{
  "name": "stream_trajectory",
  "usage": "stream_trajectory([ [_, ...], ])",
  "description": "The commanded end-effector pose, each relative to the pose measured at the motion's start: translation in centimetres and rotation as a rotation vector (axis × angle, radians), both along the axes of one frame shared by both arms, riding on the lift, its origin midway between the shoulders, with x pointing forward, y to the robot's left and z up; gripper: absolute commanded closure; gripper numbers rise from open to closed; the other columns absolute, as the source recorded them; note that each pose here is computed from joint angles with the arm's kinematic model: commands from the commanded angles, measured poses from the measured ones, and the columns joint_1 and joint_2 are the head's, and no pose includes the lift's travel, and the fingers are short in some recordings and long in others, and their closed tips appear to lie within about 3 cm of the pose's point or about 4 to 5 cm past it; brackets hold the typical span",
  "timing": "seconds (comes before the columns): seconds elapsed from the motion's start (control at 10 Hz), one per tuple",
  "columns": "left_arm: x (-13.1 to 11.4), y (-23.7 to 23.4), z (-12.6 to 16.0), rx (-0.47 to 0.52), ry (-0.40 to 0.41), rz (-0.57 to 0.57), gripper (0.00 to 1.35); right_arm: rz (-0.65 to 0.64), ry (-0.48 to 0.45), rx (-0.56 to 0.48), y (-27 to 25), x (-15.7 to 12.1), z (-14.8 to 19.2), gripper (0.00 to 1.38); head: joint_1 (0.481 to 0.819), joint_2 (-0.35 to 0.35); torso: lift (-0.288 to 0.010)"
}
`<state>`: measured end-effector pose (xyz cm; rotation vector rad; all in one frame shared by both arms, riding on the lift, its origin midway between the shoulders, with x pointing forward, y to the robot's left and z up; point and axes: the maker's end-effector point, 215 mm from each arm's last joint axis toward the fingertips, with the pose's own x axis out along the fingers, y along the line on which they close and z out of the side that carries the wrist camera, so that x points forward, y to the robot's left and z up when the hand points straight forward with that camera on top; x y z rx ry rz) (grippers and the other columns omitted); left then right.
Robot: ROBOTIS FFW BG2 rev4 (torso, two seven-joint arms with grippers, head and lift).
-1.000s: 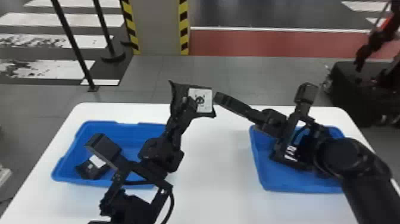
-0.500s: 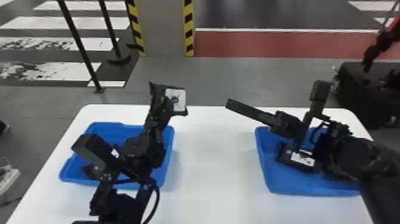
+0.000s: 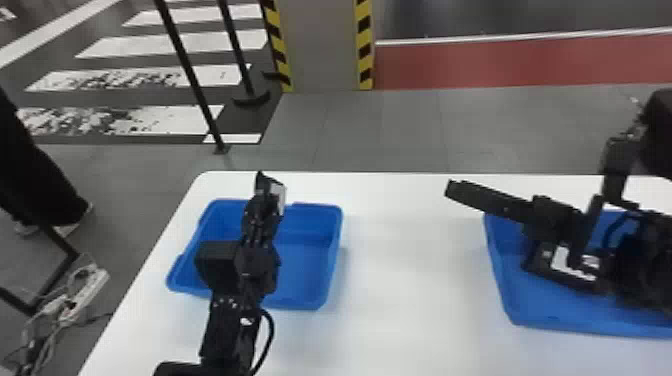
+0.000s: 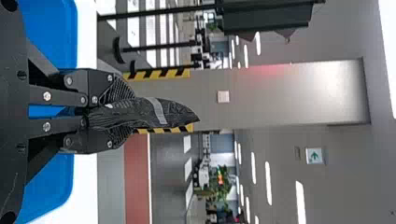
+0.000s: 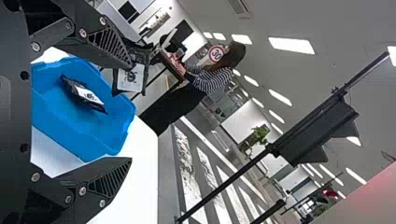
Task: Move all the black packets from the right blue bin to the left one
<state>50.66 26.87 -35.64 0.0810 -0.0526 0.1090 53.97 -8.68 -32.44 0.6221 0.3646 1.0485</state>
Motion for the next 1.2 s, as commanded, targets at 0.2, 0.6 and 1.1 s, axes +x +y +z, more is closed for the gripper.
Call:
stream_trajectory([
  [0.2,-2.0,1.4,1.1,-0.121,-0.084,0.063,0.37,-0.073,-0.078,-0.064,-1.4,0.6,-0.4,0.34,0.695,0.206,-0.11],
  [0.6,-4.9,-3.1,6.3,-0.579,-0.33,0.012,0.23,-0.287,-0.084,-0.334,-6.4,-2.5,-3.2,0.34,0.695,0.139,-0.11],
  [1.1,-7.4,-2.7,13.2,-0.659,-0.477,-0.018,0.2,-0.525,-0.018,-0.593,-14.5,-5.4,-5.9,0.35,0.695,0.024,-0.11],
])
